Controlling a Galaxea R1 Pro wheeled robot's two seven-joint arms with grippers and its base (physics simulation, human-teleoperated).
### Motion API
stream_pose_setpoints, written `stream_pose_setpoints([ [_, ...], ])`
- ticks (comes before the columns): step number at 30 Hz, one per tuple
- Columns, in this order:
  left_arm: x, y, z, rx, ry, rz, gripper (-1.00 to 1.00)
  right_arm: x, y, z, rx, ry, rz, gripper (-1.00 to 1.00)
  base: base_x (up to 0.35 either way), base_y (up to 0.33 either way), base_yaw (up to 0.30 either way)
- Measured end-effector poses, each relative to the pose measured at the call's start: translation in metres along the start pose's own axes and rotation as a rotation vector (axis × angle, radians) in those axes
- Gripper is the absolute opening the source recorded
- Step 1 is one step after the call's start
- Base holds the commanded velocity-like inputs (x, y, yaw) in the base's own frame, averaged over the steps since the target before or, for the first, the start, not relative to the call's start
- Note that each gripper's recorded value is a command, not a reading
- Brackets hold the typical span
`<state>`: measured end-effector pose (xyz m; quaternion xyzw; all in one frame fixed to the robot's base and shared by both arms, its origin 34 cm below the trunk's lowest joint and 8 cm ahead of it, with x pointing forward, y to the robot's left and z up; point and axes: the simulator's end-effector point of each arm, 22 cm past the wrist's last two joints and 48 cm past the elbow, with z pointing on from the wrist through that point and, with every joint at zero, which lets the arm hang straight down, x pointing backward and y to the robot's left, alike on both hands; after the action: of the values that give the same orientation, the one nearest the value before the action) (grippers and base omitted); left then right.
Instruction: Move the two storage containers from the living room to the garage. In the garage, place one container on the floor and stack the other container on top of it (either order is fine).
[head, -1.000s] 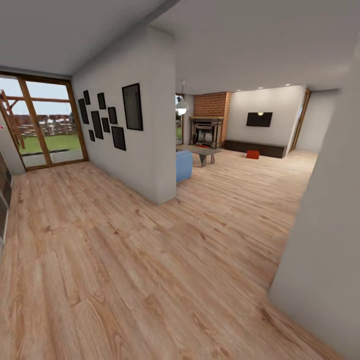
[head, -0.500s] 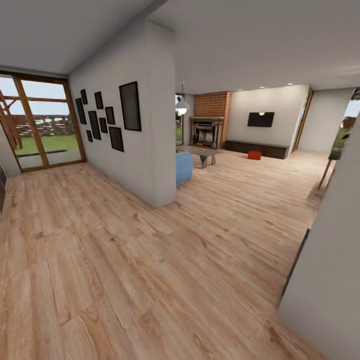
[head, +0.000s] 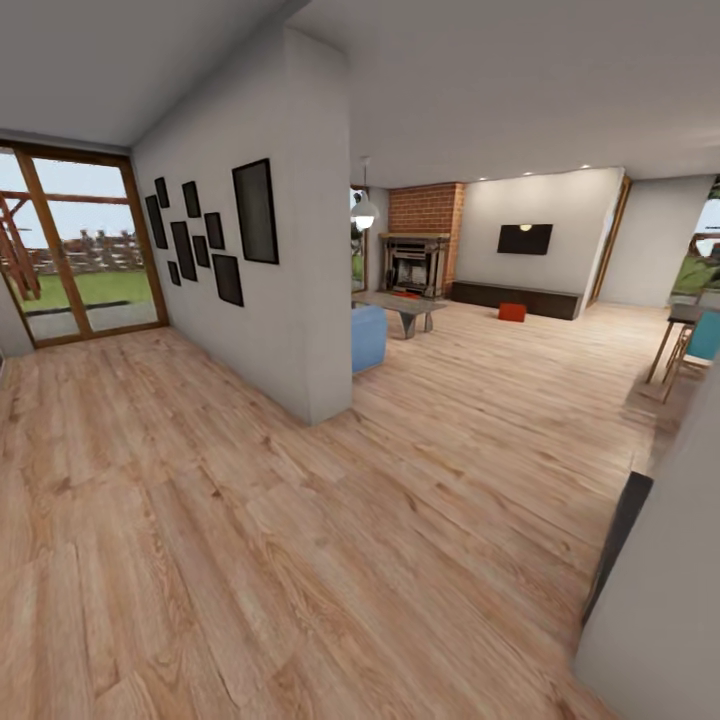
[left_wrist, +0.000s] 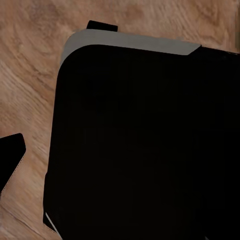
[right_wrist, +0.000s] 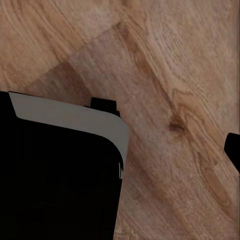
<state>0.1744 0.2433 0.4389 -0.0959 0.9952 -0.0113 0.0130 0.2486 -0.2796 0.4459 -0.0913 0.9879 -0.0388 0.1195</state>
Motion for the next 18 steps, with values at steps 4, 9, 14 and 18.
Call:
stream_pose_setpoints([
  [4, 0.0002, -0.0004, 0.0000, 0.000, 0.000, -0.001, 1.00, -0.0002, 0.0002, 0.0000, -0.001, -0.001, -0.006, 1.00, 0.322, 0.000, -0.004],
  [9, 0.0002, -0.0006, 0.0000, 0.001, 0.000, -0.001, 1.00, -0.0001, 0.0002, 0.0000, -0.001, -0.001, -0.007, 1.00, 0.322, 0.001, -0.135],
  [14, 0.0001, 0.0003, 0.0000, 0.000, 0.000, -0.001, 1.00, 0.0001, 0.0003, 0.0000, -0.001, 0.000, -0.008, 1.00, 0.322, 0.051, -0.218],
  [18, 0.0001, 0.0005, 0.0000, -0.001, 0.000, -0.001, 1.00, 0.0003, 0.0004, 0.0000, -0.002, 0.000, -0.010, 1.00, 0.322, 0.085, -0.237],
])
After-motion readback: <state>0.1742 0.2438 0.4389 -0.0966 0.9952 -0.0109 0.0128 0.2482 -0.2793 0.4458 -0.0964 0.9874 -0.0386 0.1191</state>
